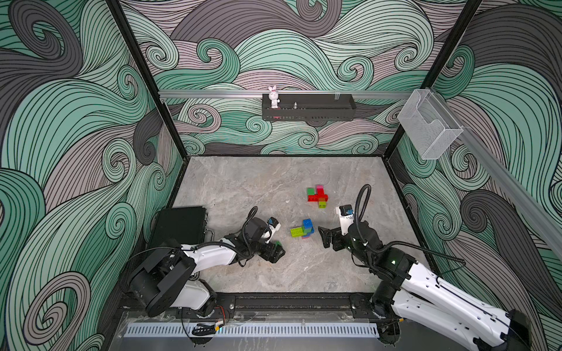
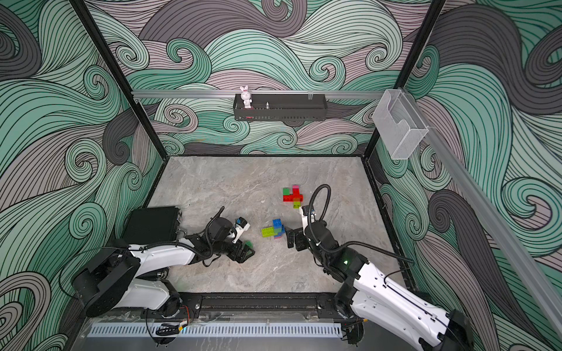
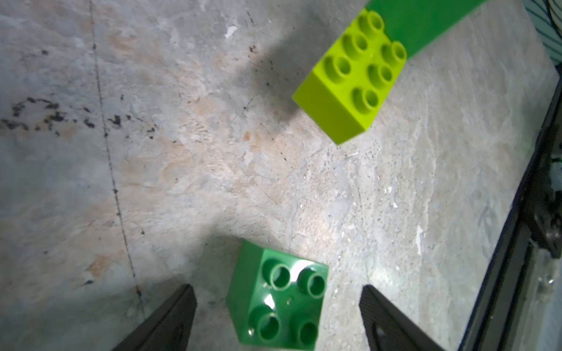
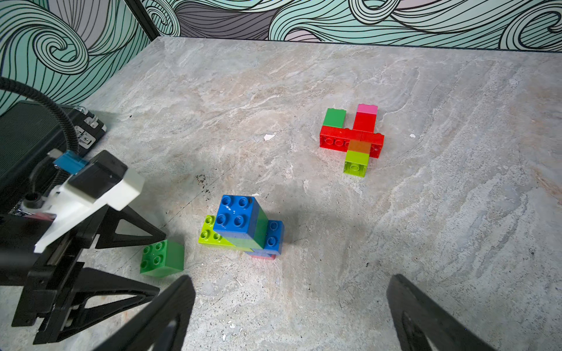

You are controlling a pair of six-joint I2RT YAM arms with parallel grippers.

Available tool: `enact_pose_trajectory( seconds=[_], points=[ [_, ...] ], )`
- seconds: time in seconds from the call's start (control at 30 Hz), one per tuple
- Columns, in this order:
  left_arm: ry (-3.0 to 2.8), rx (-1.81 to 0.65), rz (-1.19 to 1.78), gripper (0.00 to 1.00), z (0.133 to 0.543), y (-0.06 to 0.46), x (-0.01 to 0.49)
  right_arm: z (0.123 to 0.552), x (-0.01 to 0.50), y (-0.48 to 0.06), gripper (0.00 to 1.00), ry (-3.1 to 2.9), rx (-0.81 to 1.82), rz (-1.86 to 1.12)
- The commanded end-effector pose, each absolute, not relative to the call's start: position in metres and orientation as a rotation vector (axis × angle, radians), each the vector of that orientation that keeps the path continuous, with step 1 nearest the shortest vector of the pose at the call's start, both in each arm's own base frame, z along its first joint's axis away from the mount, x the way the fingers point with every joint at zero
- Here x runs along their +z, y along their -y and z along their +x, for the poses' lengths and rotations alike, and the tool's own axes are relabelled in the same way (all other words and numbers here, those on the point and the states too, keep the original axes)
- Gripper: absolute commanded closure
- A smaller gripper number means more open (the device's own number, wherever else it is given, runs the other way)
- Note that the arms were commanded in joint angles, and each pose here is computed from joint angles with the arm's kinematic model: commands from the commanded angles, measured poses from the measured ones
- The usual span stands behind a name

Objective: Assemble the number 4 with lego
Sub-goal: Pick up the lego brick from the center of the board.

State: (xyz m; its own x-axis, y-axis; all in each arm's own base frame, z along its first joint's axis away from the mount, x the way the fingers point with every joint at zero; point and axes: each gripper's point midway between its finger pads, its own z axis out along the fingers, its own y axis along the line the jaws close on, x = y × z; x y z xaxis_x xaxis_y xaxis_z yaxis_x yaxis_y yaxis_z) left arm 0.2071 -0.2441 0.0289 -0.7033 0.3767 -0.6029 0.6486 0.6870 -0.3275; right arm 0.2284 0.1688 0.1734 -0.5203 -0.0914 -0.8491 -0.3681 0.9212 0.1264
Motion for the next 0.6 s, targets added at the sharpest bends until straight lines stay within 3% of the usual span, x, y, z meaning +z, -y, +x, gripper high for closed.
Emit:
enact_pose_trajectory(
  seconds=[0.0,0.1,0.57],
  points=[
    [-2.133,-0.726,0.891,0.17,0.218,0.255,0.052,0.231,0.177,-0.169,0.0,-2.102,0.349,-0.322],
    [-2.107,-0.696,0.888,0.26,0.218,0.25,0.049,0.231,0.175,-0.169,0.0,-2.116,0.339,-0.333],
    [-1.95,-0.638,0.919,0.3,0.216,0.254,0.044,0.24,0.181,-0.179,0.01,-2.097,0.321,-0.373]
  ],
)
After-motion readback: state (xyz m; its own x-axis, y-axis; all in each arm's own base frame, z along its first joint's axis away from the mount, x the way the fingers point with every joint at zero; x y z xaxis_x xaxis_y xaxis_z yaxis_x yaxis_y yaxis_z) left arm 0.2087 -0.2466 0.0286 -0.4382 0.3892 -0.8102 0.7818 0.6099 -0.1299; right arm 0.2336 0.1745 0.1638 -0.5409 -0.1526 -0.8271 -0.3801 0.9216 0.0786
